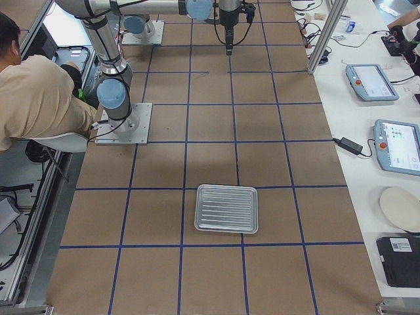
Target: Place bearing gear from tray to pile
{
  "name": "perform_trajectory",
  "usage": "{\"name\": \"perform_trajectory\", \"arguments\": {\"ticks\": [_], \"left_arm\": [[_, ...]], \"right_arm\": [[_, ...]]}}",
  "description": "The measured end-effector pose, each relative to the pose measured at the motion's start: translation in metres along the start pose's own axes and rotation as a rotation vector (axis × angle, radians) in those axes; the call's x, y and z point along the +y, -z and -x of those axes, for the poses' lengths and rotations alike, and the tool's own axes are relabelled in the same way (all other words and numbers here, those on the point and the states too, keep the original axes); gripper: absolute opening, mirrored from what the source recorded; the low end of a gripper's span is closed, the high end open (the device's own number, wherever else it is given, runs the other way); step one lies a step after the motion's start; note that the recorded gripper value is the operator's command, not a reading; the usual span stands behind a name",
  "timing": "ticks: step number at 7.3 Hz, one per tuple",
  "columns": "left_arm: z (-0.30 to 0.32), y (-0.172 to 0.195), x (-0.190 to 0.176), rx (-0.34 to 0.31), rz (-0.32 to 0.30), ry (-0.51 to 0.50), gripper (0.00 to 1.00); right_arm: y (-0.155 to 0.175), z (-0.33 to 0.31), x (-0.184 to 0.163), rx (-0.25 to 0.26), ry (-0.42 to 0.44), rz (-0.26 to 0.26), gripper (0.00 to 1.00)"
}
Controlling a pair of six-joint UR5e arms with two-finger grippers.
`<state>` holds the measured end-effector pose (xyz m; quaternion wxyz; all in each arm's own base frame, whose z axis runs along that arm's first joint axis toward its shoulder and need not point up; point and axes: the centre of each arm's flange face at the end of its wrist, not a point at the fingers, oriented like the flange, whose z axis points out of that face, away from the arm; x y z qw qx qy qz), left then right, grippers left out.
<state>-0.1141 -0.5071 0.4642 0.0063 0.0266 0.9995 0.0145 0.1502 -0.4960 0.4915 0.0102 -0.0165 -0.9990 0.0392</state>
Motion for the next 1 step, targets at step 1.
{"name": "perform_trajectory", "arguments": {"ticks": [1], "left_arm": [[-0.0001,-0.0002,-0.0006,0.002,-0.001,0.000,1.00]], "right_arm": [[-0.0001,0.0001,0.0000,-0.001,0.000,0.000,1.00]]}}
